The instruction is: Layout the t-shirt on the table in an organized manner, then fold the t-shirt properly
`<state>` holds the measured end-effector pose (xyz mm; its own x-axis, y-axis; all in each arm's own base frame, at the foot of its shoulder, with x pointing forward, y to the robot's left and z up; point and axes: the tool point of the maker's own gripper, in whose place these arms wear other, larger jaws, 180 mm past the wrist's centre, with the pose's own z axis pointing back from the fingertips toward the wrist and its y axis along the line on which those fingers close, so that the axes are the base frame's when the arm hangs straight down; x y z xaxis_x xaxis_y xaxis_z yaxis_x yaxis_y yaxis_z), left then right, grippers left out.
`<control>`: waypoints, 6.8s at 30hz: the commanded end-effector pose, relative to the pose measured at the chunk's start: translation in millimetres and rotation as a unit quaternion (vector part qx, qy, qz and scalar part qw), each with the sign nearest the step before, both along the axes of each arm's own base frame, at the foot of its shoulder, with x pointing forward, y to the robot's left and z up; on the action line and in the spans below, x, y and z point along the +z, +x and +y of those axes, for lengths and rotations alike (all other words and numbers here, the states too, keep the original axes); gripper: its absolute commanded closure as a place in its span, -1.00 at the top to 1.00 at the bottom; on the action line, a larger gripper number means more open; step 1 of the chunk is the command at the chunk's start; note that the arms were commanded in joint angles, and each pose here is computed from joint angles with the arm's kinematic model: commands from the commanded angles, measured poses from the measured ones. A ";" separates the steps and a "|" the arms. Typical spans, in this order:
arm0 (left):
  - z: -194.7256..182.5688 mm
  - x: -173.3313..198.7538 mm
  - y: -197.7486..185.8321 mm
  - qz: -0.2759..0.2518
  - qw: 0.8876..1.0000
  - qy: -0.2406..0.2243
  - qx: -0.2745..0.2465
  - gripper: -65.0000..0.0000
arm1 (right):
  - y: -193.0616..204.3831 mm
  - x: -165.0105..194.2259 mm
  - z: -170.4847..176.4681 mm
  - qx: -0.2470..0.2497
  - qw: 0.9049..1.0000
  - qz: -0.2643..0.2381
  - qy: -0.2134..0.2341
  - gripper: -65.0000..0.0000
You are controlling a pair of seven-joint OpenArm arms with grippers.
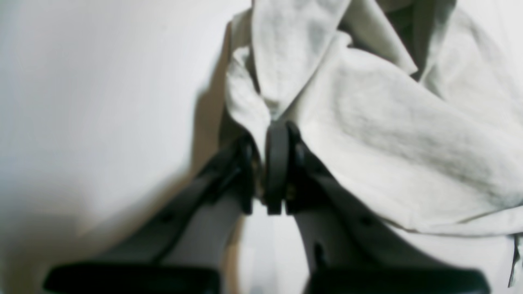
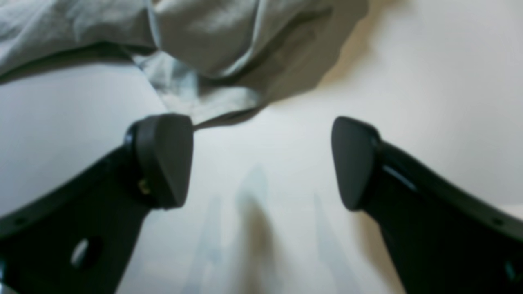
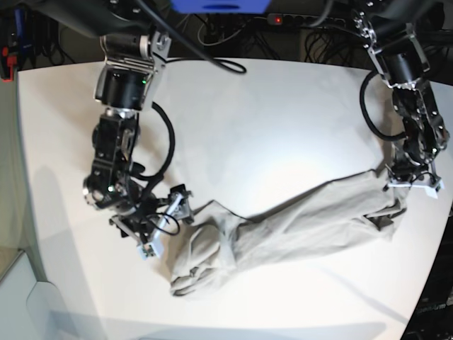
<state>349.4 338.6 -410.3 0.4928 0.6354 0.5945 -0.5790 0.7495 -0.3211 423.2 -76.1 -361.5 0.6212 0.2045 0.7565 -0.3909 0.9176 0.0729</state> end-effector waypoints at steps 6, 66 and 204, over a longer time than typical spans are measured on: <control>9.0 18.2 11.1 -0.025 1.000 0.014 0.001 -1.00 | 27.5 3.1 25.6 0.052 0.999 0.006 -0.002 0.68; 4.7 17.5 15.0 -0.031 0.999 0.009 0.003 -1.00 | 1.2 -98.2 35.9 -0.042 0.992 0.066 0.100 0.00; -30.2 87.3 -15.3 -0.026 0.989 0.004 -0.148 0.34 | -107.6 34.5 -100.0 0.010 0.977 -0.045 -0.208 0.25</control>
